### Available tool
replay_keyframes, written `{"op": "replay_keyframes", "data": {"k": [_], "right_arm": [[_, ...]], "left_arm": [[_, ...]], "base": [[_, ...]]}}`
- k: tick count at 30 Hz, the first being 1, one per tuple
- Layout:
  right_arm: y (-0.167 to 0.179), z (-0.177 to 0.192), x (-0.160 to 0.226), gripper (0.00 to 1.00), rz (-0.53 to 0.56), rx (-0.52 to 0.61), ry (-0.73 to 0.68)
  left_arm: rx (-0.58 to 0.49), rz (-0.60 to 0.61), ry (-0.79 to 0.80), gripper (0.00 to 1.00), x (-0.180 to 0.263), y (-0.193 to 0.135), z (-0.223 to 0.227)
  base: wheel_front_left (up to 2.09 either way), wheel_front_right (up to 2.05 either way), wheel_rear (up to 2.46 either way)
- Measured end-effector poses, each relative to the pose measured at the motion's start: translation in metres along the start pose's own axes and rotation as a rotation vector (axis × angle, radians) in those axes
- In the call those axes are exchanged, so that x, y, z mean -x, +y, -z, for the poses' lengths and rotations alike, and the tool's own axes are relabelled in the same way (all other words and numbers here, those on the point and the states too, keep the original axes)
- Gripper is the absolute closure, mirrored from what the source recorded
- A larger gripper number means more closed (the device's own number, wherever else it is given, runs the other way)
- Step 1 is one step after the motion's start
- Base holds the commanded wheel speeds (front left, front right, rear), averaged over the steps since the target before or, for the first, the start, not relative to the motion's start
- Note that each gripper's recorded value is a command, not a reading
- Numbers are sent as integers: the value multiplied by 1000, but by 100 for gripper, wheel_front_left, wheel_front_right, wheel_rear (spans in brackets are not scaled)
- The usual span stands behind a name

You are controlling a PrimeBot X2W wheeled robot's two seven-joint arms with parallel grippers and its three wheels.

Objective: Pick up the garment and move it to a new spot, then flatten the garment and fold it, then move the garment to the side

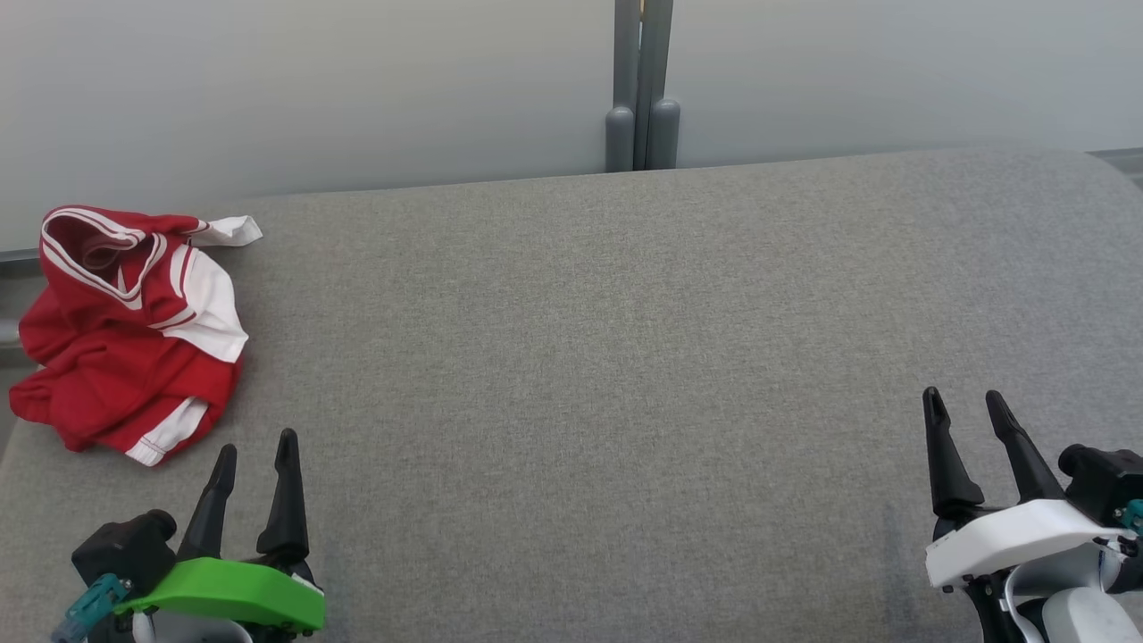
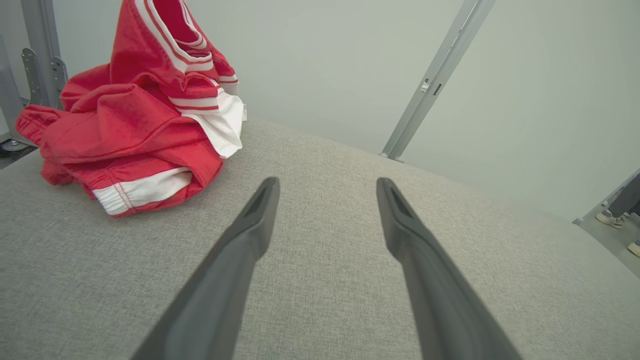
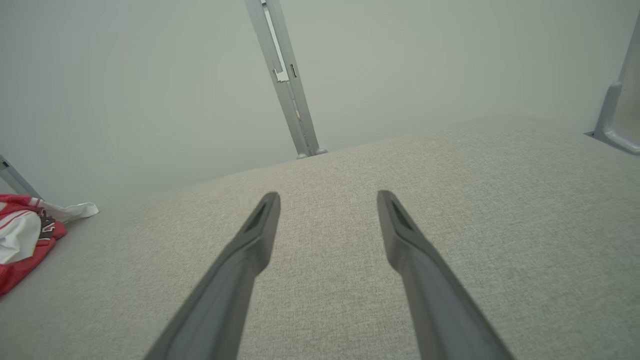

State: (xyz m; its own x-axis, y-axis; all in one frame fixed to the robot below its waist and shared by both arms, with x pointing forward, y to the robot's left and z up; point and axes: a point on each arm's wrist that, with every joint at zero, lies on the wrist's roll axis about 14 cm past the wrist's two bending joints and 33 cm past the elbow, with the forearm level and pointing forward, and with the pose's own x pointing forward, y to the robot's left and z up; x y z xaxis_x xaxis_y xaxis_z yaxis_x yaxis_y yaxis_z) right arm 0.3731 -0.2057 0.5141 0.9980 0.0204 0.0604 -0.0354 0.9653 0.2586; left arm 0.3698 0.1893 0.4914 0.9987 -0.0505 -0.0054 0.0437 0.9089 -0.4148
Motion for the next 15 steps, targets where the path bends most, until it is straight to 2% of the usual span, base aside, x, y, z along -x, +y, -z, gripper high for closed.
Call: {"op": "replay_keyframes", "data": {"k": [15], "right_arm": [[1,0,3,0,-24,134,-6]], "left_arm": [[-87,4,9,0,7,3,7]], "base": [[0,0,0]]}}
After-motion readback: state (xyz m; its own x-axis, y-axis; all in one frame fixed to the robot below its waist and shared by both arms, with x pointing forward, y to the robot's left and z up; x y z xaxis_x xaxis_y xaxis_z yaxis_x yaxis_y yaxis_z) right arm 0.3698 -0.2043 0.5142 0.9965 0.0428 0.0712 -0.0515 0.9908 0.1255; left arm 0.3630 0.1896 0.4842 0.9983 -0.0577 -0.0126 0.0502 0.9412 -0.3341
